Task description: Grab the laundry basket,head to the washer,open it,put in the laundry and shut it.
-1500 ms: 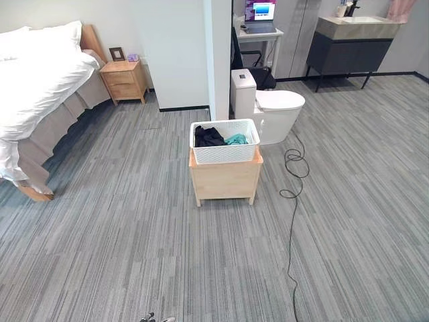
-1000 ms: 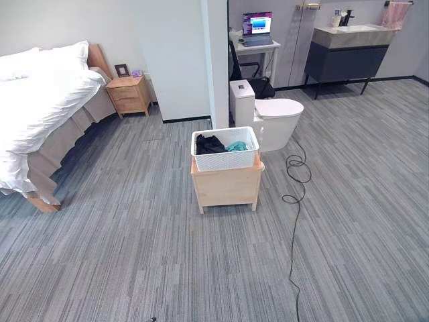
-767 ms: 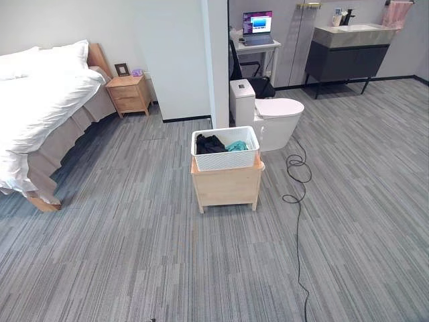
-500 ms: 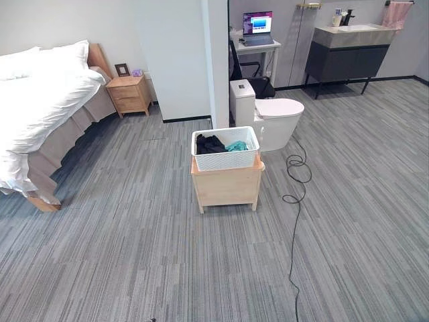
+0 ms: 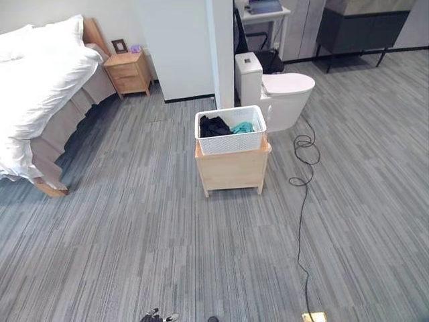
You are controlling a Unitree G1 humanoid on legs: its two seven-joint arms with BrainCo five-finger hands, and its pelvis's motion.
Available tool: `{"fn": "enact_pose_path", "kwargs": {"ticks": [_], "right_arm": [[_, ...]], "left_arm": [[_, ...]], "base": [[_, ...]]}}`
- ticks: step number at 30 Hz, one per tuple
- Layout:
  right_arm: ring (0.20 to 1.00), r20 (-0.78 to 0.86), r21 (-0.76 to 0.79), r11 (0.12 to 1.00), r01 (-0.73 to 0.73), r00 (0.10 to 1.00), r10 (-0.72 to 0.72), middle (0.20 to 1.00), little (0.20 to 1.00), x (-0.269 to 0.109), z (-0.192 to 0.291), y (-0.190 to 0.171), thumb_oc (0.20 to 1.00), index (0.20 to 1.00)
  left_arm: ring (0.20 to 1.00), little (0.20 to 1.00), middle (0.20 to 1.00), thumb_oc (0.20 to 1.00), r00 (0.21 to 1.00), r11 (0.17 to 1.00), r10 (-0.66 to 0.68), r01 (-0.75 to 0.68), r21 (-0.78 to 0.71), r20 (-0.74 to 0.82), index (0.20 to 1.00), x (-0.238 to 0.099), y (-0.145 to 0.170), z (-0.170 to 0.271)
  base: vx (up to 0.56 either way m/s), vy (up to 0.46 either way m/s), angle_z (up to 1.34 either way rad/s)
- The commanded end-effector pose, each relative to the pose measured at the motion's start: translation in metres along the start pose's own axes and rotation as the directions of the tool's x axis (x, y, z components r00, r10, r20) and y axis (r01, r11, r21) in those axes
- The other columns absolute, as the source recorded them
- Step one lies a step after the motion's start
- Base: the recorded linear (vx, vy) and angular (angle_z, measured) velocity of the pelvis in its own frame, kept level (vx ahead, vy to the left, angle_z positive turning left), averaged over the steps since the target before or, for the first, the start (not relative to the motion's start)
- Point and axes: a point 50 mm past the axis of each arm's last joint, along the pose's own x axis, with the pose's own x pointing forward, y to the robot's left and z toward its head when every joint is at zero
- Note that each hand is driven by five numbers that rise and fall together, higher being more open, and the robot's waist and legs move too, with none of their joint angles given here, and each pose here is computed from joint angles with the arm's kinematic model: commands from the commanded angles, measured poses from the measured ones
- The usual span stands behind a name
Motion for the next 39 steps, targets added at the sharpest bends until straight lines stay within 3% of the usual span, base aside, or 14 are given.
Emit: {"fn": "enact_pose_path", "kwargs": {"ticks": [1, 11, 14, 17, 19, 20, 22, 25, 26, 31, 39], "right_arm": [[1.0, -0.042, 0.031, 1.0, -0.001, 0.999, 0.002, 1.0, 1.0, -0.002, -0.018, 0.001, 1.0, 1.0], [1.0, -0.105, 0.179, 0.984, 0.0, 0.994, 0.02, 1.0, 1.0, -0.007, -0.049, 0.007, 1.0, 1.0], [1.0, -0.1, 0.227, 0.974, -0.002, 0.995, 0.025, 1.0, 1.0, -0.007, -0.05, 0.012, 1.0, 1.0], [1.0, -0.002, 0.236, 0.972, -0.012, 1.0, 0.013, 1.0, 1.0, -0.004, -0.026, 0.011, 1.0, 1.0], [1.0, 0.209, 0.252, 0.967, -0.025, 0.978, -0.029, 1.0, 1.0, -0.005, 0.019, -0.001, 1.0, 1.0], [1.0, 0.209, 0.252, 0.967, -0.026, 0.978, -0.028, 1.0, 1.0, -0.005, 0.019, -0.001, 1.0, 1.0], [1.0, 0.469, 0.23, 0.973, -0.015, 0.878, -0.097, 1.0, 1.0, -0.026, 0.066, -0.03, 1.0, 1.0], [1.0, 0.572, 0.214, 0.977, 0.012, 0.809, -0.135, 1.0, 1.0, -0.04, 0.088, -0.046, 1.0, 1.0], [1.0, 0.654, 0.203, 0.979, 0.025, 0.741, -0.155, 1.0, 1.0, -0.053, 0.111, -0.056, 1.0, 1.0], [1.0, 0.746, 0.17, 0.985, -0.01, 0.655, -0.122, 1.0, 1.0, -0.068, 0.14, -0.052, 1.0, 1.0], [1.0, 0.746, 0.18, 0.978, -0.109, 0.663, -0.064, 1.0, 1.0, -0.065, 0.145, -0.02, 1.0, 1.0]], "left_arm": [[1.0, 1.0, 1.0, 1.0, 0.998, 0.998, 0.062, -0.062, -0.018, 0.01, 1.0, -0.001, 0.019, 0.003], [1.0, 1.0, 1.0, 1.0, 0.993, 0.992, 0.114, -0.113, -0.053, 0.017, 1.0, -0.002, 0.031, 0.004], [1.0, 1.0, 1.0, 1.0, 0.989, 0.984, 0.133, -0.124, -0.128, 0.065, 1.0, 0.0, 0.034, 0.019], [1.0, 1.0, 1.0, 1.0, 0.982, 0.98, 0.149, -0.13, -0.153, 0.117, 1.0, 0.0, 0.039, 0.033], [1.0, 1.0, 1.0, 1.0, 0.972, 0.983, 0.131, -0.101, -0.153, 0.195, 1.0, -0.001, 0.038, 0.047], [1.0, 1.0, 1.0, 1.0, 0.972, 0.983, 0.131, -0.102, -0.153, 0.194, 1.0, -0.001, 0.038, 0.047], [1.0, 1.0, 1.0, 1.0, 0.948, 0.978, 0.139, -0.085, -0.191, 0.287, 1.0, -0.007, 0.044, 0.061], [1.0, 1.0, 1.0, 1.0, 0.924, 0.967, 0.165, -0.083, -0.242, 0.345, 1.0, -0.012, 0.05, 0.072], [1.0, 1.0, 1.0, 1.0, 0.885, 0.956, 0.202, -0.085, -0.281, 0.419, 1.0, -0.018, 0.06, 0.088], [1.0, 1.0, 1.0, 1.0, 0.8, 0.94, 0.277, -0.111, -0.322, 0.532, 1.0, -0.036, 0.081, 0.113], [1.0, 1.0, 1.0, 1.0, 0.732, 0.936, 0.329, -0.171, -0.307, 0.596, 1.0, -0.054, 0.1, 0.13]], "base": [[0.22, -0.092, -0.22], [0.49, -0.264, 0.31], [0.33, -0.419, 0.69], [0.26, -0.401, 0.03], [0.31, -0.19, -0.25], [0.41, -0.115, 0.23], [0.39, -0.017, 0.12], [0.28, 0.043, -0.34], [0.5, 0.108, -0.38], [0.43, 0.183, -0.23], [0.27, 0.278, -0.01]]}}
